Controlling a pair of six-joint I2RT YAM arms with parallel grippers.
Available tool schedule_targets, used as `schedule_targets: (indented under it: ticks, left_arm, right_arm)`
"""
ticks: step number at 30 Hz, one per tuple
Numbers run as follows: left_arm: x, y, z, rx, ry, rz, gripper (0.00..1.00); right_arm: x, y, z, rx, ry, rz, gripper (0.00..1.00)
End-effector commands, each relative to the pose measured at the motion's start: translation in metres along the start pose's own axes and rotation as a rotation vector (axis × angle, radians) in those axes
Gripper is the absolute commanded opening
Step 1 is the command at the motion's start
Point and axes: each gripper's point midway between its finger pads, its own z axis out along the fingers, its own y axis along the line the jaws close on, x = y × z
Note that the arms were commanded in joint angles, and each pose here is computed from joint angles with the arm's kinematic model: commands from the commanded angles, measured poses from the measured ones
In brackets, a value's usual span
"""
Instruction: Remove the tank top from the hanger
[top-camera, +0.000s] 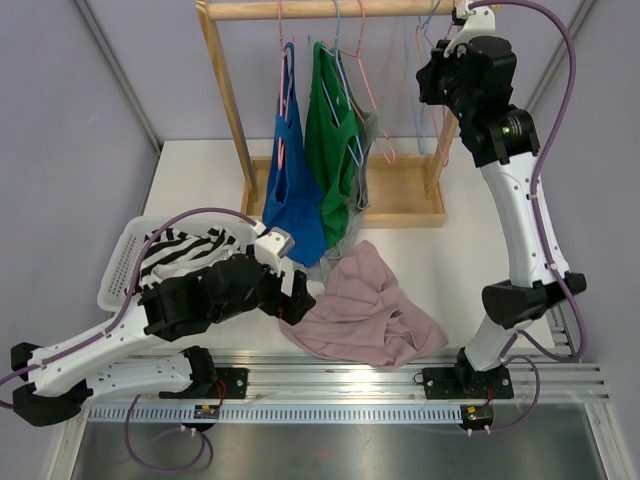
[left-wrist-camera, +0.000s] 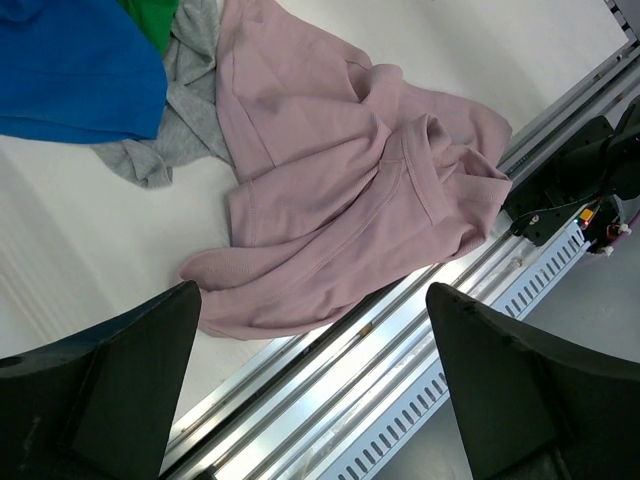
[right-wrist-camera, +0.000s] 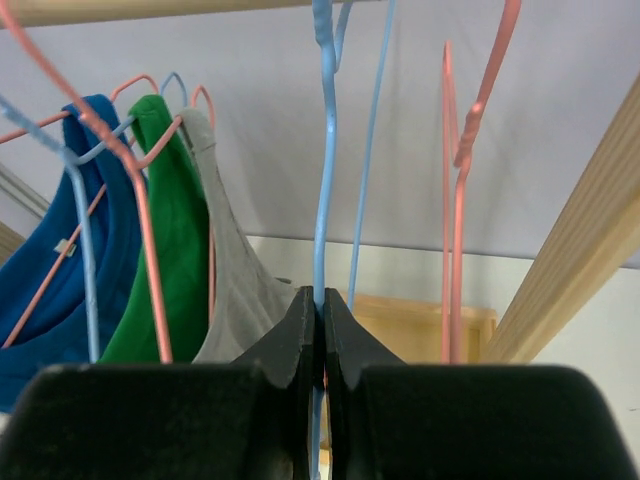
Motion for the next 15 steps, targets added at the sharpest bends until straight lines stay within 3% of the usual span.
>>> schedule_targets:
  ticks: [1,7,10,13,14,15]
  left_arm:
    - [-0.017,-0.003,-0.005,-0.005,-0.059,-0.023,0.99]
    - [-0.019,-0.012,0.012,-0.038,-0.043,0.008,0.99]
    - [-0.019,-0.022,0.029,-0.037,-0.038,0.025,0.99]
    - [-0.02,-0.031,0.051,-0.036,-0.043,0.03,0.99]
    - [-0.012,-0.033,0.067,-0.046,-0.009,0.046,0.99]
    - [-0.013,-0.039,0.078,-0.033,-0.018,0.043,0.99]
  right_arm:
    - [-0.004,-0.011,0.01,0.001,0.025,-0.02,0.0]
    - [0.008,-0.021,0.018,0.014,0.062,-0.014,0.05]
    - [0.004,-0.022,0.008,0.011,0.064,-0.01,0.43]
    - [-0.011,-0.012,-0.016,-0.041,0.032,0.002,0.6]
    - [-0.02,-0.008,-0.033,-0.059,0.011,0.004,0.72]
    - [-0.024,-0.005,-0.042,-0.074,0.0,0.008,0.98]
